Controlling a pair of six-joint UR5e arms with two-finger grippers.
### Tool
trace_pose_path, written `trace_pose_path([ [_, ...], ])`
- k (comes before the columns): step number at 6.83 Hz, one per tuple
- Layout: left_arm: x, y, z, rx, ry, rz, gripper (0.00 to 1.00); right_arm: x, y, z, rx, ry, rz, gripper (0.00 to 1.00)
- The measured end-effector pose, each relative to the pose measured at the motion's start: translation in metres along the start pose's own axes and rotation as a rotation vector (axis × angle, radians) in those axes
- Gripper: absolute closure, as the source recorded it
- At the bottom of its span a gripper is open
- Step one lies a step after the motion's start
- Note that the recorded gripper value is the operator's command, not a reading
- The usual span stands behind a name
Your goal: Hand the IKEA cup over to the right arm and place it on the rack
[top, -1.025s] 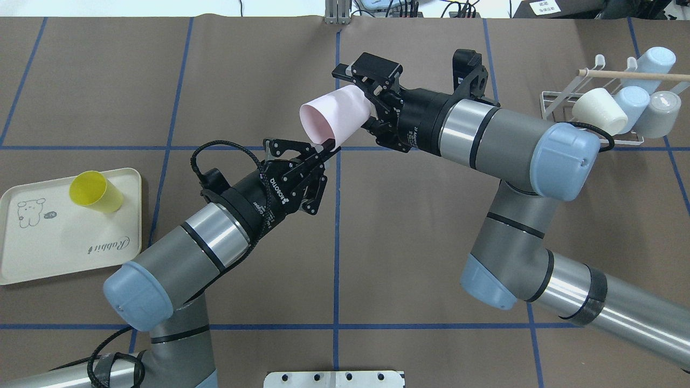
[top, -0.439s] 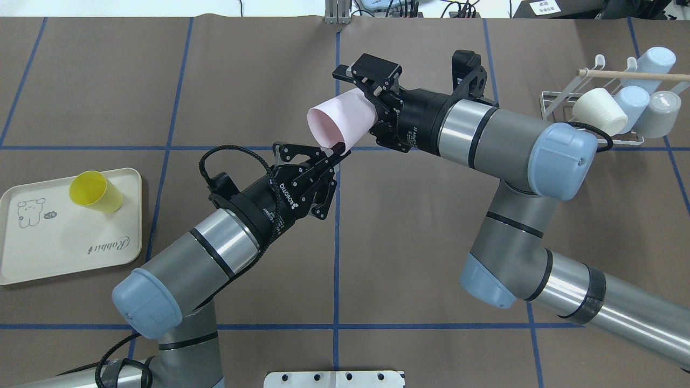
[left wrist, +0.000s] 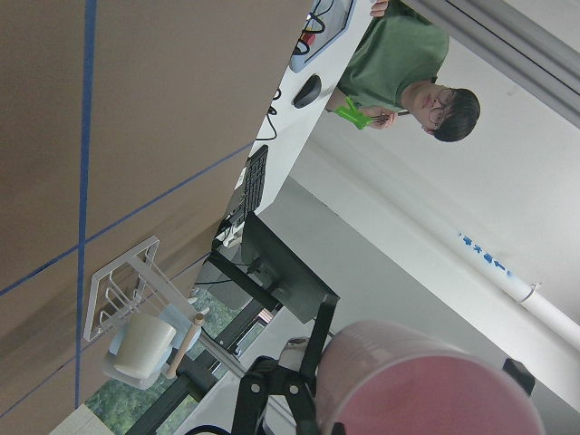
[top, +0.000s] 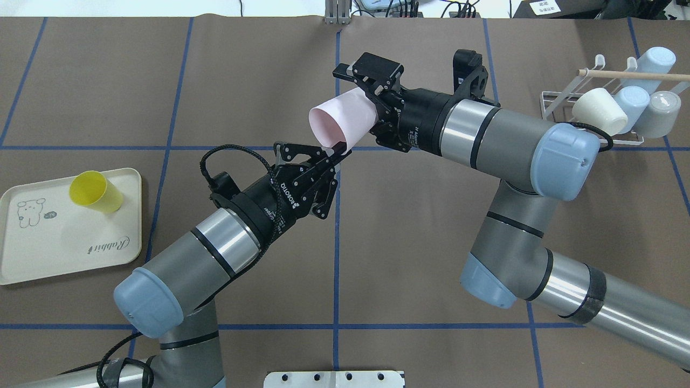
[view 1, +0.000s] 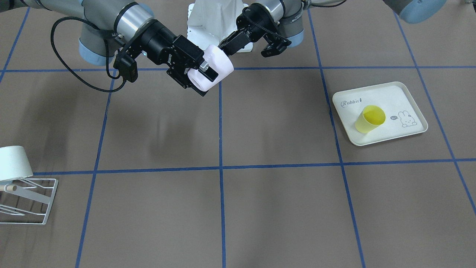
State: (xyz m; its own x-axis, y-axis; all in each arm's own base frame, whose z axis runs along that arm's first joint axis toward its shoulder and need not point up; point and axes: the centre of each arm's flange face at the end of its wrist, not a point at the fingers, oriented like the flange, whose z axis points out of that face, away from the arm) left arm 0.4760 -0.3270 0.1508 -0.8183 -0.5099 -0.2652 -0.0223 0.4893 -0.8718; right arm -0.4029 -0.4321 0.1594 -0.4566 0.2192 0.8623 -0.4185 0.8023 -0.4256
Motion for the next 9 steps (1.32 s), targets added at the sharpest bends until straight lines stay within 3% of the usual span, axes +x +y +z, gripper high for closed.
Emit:
trace_pose_path([
  [9,0.0017,-0.0004,0.0017,0.013,0.022,-0.002,1.0,0.0014,-0.0008,-0.0039,-0.007,-0.009,0.003,0.01],
])
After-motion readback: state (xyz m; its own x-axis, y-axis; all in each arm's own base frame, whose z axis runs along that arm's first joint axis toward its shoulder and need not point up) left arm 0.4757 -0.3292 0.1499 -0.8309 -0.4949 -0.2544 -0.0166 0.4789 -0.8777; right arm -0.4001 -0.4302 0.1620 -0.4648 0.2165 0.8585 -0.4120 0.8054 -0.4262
